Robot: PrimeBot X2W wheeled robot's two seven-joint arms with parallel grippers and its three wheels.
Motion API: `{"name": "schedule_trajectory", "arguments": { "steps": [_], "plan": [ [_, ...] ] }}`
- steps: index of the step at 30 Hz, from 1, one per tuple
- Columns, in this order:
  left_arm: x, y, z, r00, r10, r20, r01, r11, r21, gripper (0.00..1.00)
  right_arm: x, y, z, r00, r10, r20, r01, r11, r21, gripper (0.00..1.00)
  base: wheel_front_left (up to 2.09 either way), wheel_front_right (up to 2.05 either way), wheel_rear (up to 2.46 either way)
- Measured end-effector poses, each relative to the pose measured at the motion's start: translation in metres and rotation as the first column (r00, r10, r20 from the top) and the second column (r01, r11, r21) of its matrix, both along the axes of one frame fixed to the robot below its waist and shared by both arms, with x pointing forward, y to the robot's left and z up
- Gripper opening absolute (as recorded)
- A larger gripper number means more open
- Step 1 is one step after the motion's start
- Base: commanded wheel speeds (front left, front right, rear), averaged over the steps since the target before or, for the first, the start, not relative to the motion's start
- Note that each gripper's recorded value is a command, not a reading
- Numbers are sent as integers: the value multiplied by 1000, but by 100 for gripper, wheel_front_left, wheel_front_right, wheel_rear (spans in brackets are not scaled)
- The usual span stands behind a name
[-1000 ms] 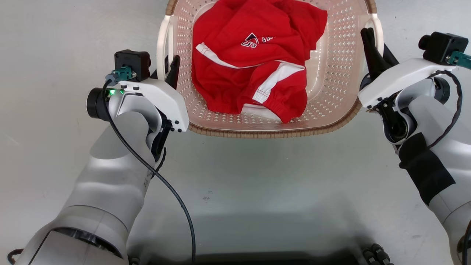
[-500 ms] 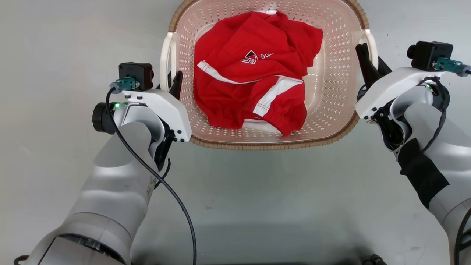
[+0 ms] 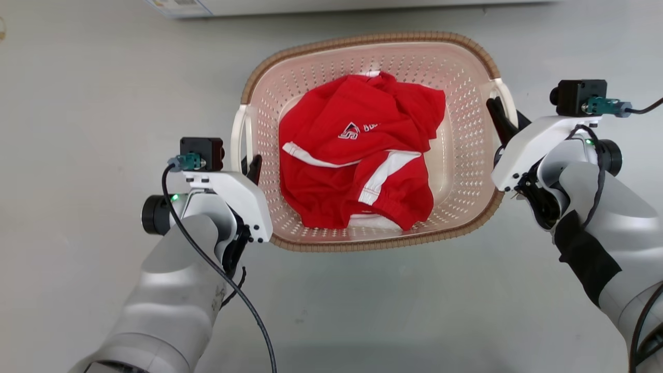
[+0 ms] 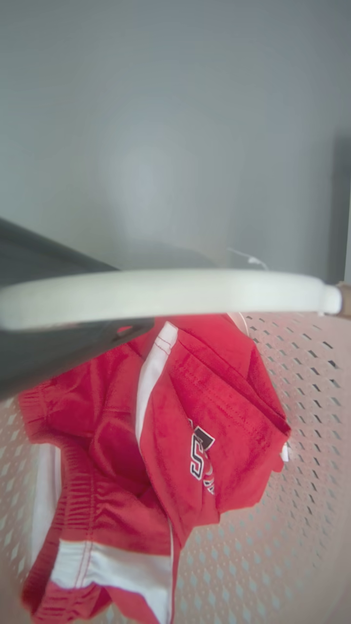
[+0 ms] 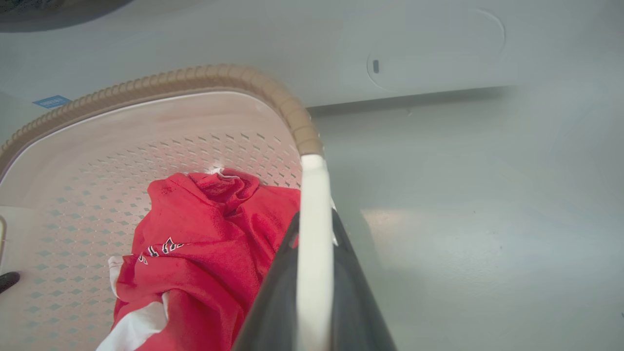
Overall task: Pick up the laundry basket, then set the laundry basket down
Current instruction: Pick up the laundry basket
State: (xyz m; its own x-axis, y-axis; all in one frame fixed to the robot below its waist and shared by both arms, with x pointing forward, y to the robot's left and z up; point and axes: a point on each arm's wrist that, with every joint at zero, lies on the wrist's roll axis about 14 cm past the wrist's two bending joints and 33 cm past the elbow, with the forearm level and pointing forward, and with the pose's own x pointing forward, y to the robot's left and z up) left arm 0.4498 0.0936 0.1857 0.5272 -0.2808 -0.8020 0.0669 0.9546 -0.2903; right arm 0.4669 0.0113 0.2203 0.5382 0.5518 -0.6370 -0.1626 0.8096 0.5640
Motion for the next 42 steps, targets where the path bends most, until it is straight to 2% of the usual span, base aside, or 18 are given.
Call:
{"name": "schedule_trajectory", "arguments": {
  "steps": [4,20,28,36,42],
  "plan": [
    [-6,4,16,1000,8,16,-8,1000,3,0,-3,4,20,999,19,33,-19,1000,0,0,0,0,0],
    [-57,8,79,999,-26,41,25,999,23,0,-71,4,81,998,20,62,-20,1000,3,0,0,0,0],
    [-87,11,96,999,-38,34,37,999,30,0,-103,6,103,998,7,69,-8,1000,19,0,0,0,0],
    [-128,13,107,998,-55,-7,56,998,28,0,-147,7,114,1000,29,-3,-29,999,23,0,0,0,0],
    [-136,14,123,997,-71,13,71,997,32,0,-156,8,131,999,35,38,-36,999,18,0,0,0,0]
  ]
}}
